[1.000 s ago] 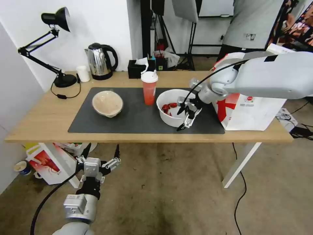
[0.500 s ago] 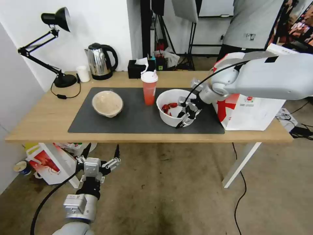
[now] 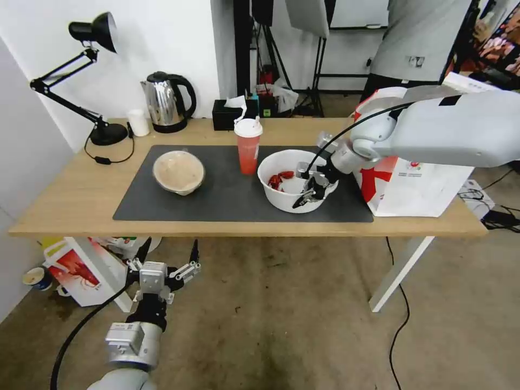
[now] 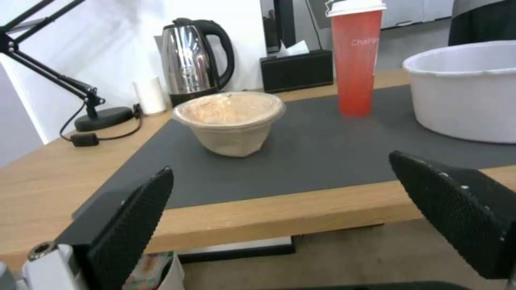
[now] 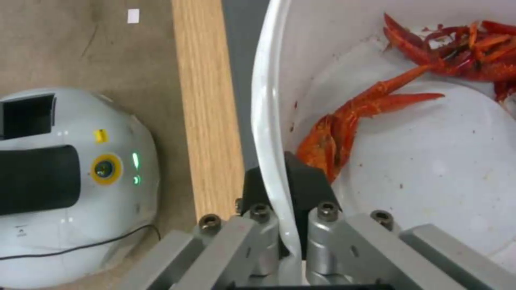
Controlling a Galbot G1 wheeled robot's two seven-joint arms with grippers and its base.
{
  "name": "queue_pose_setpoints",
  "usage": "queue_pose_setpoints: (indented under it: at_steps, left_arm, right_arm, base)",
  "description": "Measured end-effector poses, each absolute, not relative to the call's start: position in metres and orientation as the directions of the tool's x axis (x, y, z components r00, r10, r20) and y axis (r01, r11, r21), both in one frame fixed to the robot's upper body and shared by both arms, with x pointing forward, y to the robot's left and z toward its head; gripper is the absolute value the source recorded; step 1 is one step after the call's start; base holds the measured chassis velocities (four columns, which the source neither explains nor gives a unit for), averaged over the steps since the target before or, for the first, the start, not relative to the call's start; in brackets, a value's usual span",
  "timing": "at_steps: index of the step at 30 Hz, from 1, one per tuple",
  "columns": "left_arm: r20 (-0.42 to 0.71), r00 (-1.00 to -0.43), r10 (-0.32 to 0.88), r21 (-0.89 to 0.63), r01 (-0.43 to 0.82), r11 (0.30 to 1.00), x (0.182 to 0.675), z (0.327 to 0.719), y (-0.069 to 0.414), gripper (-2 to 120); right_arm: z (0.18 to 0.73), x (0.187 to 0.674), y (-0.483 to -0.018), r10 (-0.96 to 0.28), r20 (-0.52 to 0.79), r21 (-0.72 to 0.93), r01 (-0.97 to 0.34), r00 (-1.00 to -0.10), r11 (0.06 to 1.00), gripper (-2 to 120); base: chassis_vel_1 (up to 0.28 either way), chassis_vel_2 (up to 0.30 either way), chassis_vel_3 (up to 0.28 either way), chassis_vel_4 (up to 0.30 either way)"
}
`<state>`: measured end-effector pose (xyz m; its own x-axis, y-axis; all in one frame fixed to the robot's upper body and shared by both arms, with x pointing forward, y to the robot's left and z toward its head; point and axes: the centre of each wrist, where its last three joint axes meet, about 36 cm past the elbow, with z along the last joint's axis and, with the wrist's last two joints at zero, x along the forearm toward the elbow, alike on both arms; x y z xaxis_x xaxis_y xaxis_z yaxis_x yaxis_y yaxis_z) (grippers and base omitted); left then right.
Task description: Pick up the trash from the table and place it into the takeout bag.
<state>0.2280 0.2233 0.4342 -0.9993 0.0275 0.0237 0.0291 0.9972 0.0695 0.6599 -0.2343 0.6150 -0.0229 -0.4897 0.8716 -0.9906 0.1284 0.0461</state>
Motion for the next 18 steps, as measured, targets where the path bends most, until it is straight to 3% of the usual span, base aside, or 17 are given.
queue_pose_setpoints:
  at_steps: [18]
  left_arm:
    - [0.024, -0.999, 0.028, 0.070, 0.029, 0.997, 0.228, 0.434, 0.223, 100]
  right_arm:
    - [0.641, 0.652, -0.254, -0.522, 0.853, 0.051, -0.989, -0.029, 0.137, 0]
  base:
    - [0.000, 0.000, 0.000, 0.000]
